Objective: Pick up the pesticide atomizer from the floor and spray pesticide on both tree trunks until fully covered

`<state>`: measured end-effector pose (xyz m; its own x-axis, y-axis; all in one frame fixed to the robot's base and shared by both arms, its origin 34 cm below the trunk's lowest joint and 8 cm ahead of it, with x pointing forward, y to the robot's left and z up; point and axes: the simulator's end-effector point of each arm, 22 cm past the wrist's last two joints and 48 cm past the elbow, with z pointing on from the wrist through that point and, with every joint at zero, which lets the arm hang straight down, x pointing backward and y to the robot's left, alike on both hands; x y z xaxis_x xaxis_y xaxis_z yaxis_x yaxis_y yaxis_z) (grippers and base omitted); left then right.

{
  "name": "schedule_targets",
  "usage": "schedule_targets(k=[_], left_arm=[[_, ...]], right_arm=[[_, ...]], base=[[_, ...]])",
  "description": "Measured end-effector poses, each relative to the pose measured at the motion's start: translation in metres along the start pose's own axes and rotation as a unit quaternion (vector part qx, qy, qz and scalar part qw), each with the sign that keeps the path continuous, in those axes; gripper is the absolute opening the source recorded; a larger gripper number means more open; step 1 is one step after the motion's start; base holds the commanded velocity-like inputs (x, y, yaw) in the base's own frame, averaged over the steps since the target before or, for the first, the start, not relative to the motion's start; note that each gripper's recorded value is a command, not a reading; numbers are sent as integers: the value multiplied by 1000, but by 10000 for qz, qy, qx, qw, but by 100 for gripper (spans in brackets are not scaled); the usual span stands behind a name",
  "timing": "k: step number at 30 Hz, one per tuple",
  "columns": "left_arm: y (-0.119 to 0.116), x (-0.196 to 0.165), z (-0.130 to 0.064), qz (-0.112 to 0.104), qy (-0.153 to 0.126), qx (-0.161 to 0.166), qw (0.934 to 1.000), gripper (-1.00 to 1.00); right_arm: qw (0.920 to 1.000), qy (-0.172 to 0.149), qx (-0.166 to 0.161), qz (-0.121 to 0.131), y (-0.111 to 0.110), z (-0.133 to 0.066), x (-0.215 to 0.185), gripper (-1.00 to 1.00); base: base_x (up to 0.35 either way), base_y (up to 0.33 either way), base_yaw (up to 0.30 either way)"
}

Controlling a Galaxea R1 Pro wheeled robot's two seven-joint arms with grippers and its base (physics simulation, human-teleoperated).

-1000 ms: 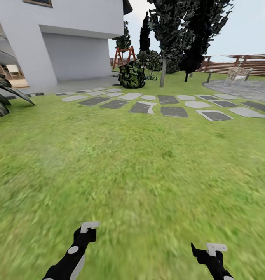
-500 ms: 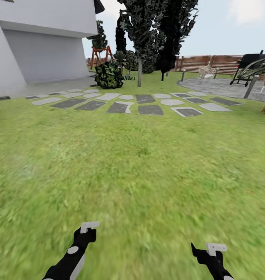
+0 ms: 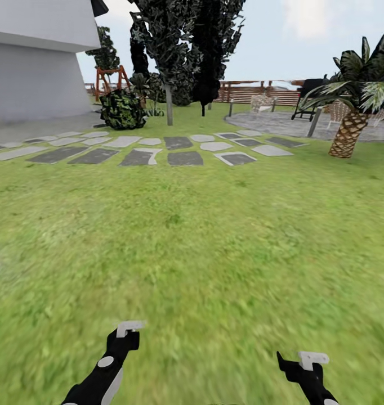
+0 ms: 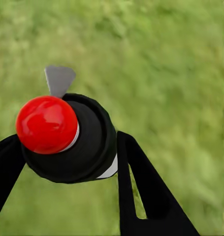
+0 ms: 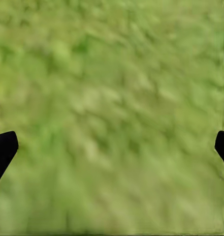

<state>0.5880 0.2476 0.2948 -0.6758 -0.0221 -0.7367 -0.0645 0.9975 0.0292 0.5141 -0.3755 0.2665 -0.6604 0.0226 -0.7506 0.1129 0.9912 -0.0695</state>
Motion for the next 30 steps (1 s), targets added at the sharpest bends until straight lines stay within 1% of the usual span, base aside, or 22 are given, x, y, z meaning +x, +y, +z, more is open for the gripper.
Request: schedule_targets(k=[30], left_arm=[[0,0,0,-6,0,-1,10000,-100]], right_arm=[[10000,-1,0,0,0,0,0,100]], base=[[0,-276,-300]])
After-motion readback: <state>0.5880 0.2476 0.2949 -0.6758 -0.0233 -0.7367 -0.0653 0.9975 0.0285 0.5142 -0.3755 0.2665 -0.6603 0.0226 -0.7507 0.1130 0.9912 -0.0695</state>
